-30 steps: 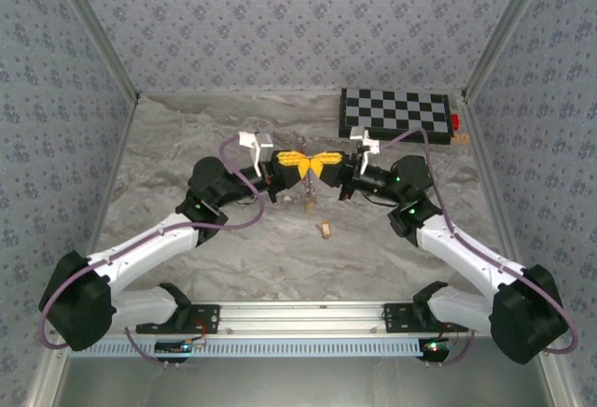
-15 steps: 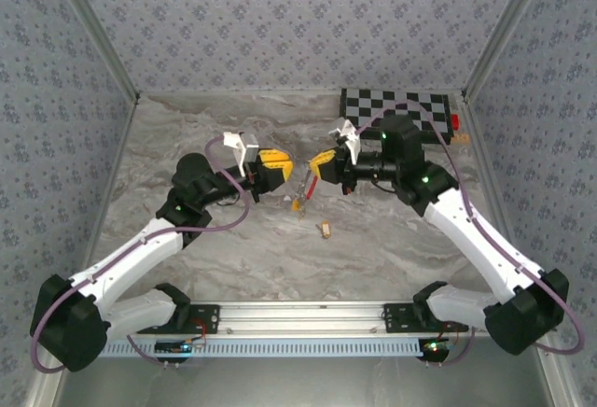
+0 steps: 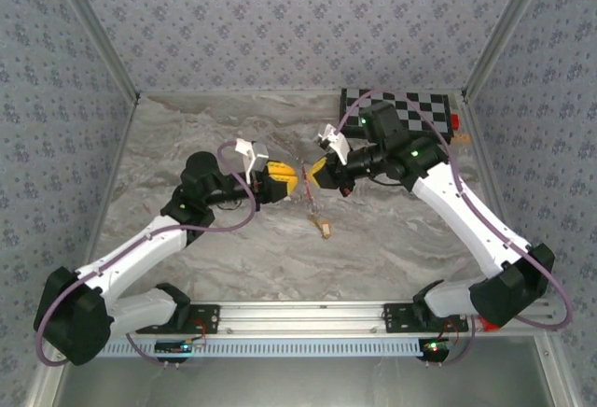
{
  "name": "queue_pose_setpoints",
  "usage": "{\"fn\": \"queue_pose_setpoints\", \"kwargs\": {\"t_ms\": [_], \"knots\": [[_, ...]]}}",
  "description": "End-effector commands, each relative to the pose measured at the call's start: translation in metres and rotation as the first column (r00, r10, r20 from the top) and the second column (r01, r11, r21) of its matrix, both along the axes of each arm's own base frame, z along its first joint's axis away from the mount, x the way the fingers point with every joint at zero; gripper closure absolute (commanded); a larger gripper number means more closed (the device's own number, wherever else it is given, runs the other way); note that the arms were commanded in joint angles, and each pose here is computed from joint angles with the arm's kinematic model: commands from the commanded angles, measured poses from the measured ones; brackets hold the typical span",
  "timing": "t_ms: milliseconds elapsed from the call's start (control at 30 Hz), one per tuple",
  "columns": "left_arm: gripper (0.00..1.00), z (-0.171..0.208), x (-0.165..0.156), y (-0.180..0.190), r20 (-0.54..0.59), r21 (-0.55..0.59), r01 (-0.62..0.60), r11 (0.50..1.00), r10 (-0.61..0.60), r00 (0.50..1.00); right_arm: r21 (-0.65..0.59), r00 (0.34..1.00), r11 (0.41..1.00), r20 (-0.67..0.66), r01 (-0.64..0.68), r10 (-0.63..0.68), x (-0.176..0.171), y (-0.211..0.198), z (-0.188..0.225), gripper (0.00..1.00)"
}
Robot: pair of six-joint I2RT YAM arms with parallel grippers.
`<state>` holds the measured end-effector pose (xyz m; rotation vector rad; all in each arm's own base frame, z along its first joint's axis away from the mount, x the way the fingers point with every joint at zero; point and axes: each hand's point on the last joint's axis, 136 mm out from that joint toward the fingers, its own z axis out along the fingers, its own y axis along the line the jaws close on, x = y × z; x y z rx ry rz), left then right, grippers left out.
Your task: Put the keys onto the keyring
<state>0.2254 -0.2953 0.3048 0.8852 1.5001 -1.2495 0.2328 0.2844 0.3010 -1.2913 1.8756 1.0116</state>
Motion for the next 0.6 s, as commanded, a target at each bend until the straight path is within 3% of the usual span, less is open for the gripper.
{"fn": "queue_pose_setpoints", "kwargs": {"t_ms": [0, 567], "knots": [[0.73, 0.017, -0.006, -0.006, 0.045, -0.011, 0.064, 0.998, -0.063, 0.997, 0.0, 0.999, 0.999, 0.019, -0.039, 0.039, -0.007, 0.002, 0.007, 1.0], [0.74, 0.012, -0.012, -0.023, 0.032, 0.015, 0.12, 0.993, -0.121, 0.992, 0.06, 0.997, 0.996, 0.043, -0.064, 0.062, -0.019, 0.004, 0.018, 1.0]]}}
